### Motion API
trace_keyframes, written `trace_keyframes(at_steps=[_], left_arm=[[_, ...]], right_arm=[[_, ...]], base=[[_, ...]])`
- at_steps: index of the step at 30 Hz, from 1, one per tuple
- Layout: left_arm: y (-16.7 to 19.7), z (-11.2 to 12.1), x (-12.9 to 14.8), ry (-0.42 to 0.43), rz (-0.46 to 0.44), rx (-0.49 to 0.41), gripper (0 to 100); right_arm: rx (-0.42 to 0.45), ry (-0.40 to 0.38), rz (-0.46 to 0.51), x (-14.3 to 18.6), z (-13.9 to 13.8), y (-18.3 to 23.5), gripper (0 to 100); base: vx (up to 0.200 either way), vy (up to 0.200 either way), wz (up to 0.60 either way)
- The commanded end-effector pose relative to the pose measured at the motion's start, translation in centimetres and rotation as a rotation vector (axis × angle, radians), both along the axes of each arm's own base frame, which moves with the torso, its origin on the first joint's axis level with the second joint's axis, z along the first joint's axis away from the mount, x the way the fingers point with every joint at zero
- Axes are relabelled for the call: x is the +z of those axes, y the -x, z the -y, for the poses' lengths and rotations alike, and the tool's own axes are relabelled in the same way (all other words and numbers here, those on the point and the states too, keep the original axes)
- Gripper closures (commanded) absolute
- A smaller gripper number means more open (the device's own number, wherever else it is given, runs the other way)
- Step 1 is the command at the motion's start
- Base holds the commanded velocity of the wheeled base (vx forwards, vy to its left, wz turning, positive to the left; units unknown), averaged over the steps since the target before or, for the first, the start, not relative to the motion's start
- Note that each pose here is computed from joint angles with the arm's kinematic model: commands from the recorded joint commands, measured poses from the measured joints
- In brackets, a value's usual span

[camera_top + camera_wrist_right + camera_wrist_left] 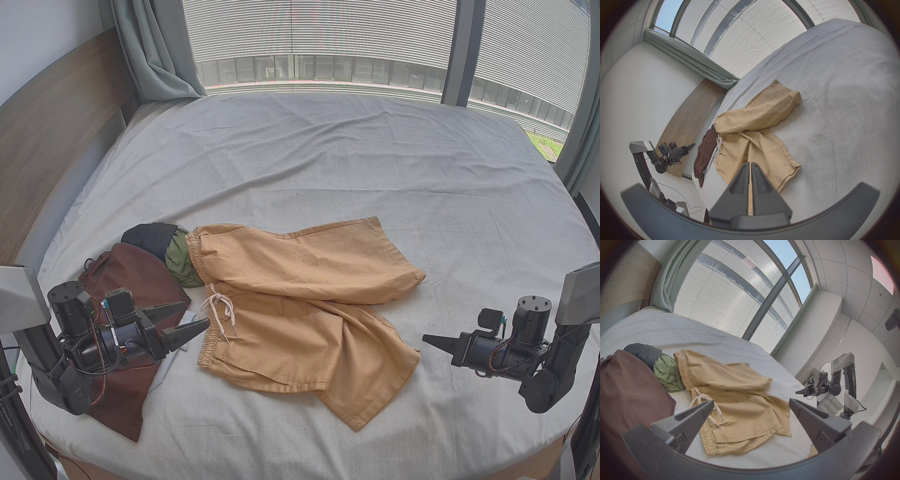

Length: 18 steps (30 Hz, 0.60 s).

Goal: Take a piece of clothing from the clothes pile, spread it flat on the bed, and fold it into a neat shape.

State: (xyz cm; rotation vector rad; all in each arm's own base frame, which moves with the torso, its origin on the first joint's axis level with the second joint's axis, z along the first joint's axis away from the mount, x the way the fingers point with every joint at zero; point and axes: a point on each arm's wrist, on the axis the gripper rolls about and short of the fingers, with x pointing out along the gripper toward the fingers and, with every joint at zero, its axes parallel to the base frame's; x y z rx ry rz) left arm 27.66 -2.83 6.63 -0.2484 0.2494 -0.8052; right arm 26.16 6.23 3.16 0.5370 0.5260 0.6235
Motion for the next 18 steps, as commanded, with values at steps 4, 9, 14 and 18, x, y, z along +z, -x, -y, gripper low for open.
trace_keyframes(at_steps=[4,9,14,18], left_arm=[[0.0,0.3,-1.0,-0.014,-0.029,-0.010,0],[-0.1,0.1,-1.1,-0.013,-0.029,-0.005,0],[-0.1,0.1,-1.1,-0.014,-0.031,-0.005,0],[-0.1,0.1,-1.5,-0.017,-0.041,-0.006,0]], right_arm=[[0.000,0.004,-0.007,-0.5,0.0,-0.4,100],[-0.002,0.012,-0.022,-0.9,0.0,-0.3,100],[-0.025,0.031,-0.059,-1.8,0.0,-0.1,0],[-0.043,0.065,-0.120,-3.6,-0.1,0.1,0]], base=[[0.000,0.000,0.00],[0.000,0.000,0.00],[0.000,0.000,0.00],[0.000,0.000,0.00]])
